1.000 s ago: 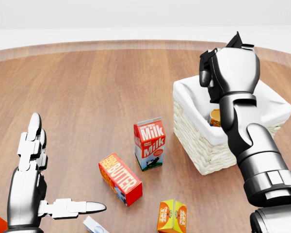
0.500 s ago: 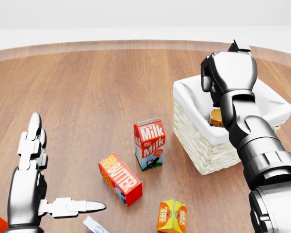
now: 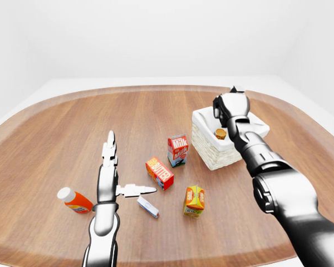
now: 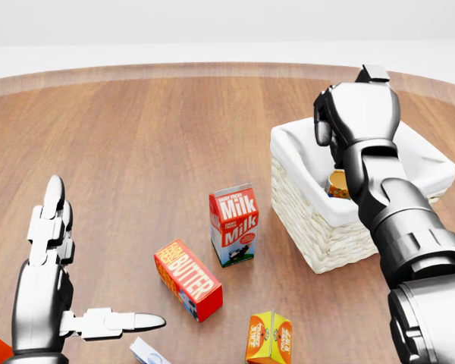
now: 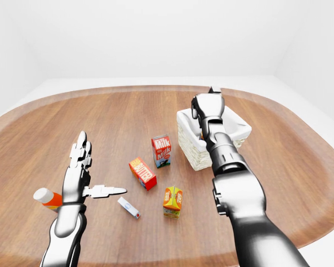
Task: Pick up the alphabet soup and the tomato sauce, and put them in the basket.
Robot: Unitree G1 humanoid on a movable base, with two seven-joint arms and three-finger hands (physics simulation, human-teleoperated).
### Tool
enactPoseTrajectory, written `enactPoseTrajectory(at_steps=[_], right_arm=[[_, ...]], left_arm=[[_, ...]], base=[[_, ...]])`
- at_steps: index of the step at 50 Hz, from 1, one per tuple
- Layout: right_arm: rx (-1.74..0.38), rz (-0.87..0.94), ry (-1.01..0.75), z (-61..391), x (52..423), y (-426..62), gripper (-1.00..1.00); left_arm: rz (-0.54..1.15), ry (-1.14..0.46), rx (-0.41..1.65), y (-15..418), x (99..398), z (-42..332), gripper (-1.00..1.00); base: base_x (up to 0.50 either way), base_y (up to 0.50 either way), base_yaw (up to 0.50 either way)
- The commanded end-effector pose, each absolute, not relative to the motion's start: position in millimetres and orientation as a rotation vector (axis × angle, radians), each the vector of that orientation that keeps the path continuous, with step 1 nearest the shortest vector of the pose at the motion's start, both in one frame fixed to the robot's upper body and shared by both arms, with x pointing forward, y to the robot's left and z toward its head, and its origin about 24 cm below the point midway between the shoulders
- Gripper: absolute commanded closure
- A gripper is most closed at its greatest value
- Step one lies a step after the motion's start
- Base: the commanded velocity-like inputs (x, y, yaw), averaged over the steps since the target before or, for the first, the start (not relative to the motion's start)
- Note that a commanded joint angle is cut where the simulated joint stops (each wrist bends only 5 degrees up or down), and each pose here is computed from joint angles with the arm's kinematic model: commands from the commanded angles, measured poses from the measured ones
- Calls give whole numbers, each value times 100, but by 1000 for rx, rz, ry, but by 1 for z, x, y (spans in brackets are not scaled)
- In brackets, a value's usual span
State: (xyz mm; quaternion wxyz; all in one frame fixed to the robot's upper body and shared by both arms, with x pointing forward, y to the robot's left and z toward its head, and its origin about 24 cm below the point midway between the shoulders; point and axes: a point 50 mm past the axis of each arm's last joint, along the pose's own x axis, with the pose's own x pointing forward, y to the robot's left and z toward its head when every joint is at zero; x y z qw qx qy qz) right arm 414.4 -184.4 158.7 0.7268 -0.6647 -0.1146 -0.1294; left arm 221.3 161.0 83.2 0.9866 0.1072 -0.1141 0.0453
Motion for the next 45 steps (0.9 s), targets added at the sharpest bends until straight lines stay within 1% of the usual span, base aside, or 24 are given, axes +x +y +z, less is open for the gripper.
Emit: enactPoseTrajectory(at_steps=[1,29,45], right_arm=[[-1453,-282,-236,154,413,-185,100],[-1466,-266,-179,136,408,-195,100],[-1466,-264,-173,134,407,-196,100]], left_arm=[[94,-233,209,161,221,84,-100],[94,-236,209,161,221,85,-100],[94,-236,210,161,221,85,-100]], base=[[0,0,0],[0,0,0],[0,0,0]])
